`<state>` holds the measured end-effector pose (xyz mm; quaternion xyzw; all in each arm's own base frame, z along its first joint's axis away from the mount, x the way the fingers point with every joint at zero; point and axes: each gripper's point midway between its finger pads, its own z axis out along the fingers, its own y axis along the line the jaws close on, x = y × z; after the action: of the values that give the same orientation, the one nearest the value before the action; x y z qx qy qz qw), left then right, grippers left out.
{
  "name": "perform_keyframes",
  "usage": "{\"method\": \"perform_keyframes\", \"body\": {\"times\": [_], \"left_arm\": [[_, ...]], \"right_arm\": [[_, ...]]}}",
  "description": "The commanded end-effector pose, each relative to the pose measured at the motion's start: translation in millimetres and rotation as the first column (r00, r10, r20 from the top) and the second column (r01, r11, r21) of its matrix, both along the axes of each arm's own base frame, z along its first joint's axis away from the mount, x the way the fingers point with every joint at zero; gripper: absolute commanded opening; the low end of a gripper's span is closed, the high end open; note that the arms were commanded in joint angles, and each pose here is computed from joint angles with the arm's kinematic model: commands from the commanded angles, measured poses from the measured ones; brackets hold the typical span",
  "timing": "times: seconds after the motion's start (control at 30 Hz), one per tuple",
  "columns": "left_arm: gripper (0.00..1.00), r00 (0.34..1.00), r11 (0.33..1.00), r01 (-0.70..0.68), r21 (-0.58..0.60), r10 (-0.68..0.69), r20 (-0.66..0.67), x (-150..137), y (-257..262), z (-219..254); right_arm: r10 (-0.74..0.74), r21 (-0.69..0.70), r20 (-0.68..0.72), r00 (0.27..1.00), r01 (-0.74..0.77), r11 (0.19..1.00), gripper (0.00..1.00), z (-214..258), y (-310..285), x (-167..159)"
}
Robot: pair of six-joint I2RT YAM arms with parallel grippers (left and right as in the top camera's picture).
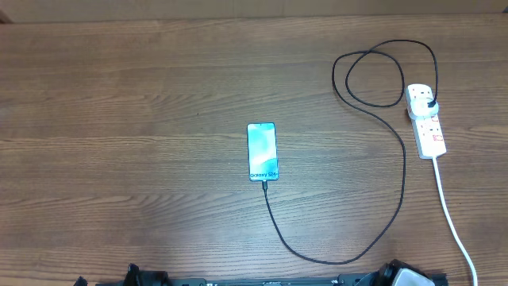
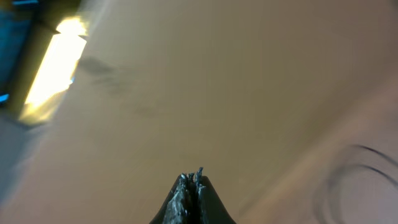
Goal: Plug charger to phone and switch on socket
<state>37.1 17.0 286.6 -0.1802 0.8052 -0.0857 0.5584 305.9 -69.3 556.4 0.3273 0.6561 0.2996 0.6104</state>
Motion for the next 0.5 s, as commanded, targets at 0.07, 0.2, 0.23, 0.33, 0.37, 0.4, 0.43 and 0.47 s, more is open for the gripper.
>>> {"method": "perform_keyframes", "body": {"times": [0.07, 0.2, 0.23, 0.33, 0.37, 0.4, 0.43, 0.47], "left_arm": [[1.00, 0.999, 1.000, -0.021, -0.001, 0.021, 0.038, -6, 3, 1], [1.00, 0.998, 1.000, -0.029, -0.002, 0.029, 0.056, -10, 3, 1], [0.99, 0.998, 0.999, -0.032, -0.002, 0.032, 0.056, -9, 3, 1], [1.00, 0.998, 0.999, -0.032, -0.002, 0.032, 0.056, -9, 3, 1], [0.99, 0.998, 0.999, -0.032, -0.002, 0.032, 0.056, -9, 3, 1], [1.00, 0.998, 0.999, -0.032, -0.002, 0.032, 0.056, -9, 3, 1], [1.00, 0.998, 0.999, -0.032, -0.002, 0.032, 0.056, -9, 3, 1], [1.00, 0.998, 0.999, -0.033, -0.002, 0.033, 0.056, -9, 3, 1]], "right_arm": [[0.209, 0.014, 0.087, 0.974, -0.211, 0.977, 0.04, 31, 45, -17], [0.222, 0.012, 0.182, 0.958, -0.228, 0.974, 0.04, 58, 54, -29], [0.230, -0.012, 0.217, 0.949, -0.233, 0.972, 0.04, 67, 56, -31], [0.263, -0.065, 0.297, 0.918, -0.256, 0.965, 0.04, 90, 67, -41], [0.276, -0.071, 0.290, 0.916, -0.267, 0.961, 0.04, 88, 72, -44], [0.288, -0.083, 0.277, 0.917, -0.276, 0.957, 0.04, 84, 77, -47], [0.302, -0.101, 0.260, 0.917, -0.286, 0.953, 0.04, 80, 82, -50], [0.316, -0.124, 0.245, 0.917, -0.294, 0.948, 0.04, 76, 88, -54]]}}
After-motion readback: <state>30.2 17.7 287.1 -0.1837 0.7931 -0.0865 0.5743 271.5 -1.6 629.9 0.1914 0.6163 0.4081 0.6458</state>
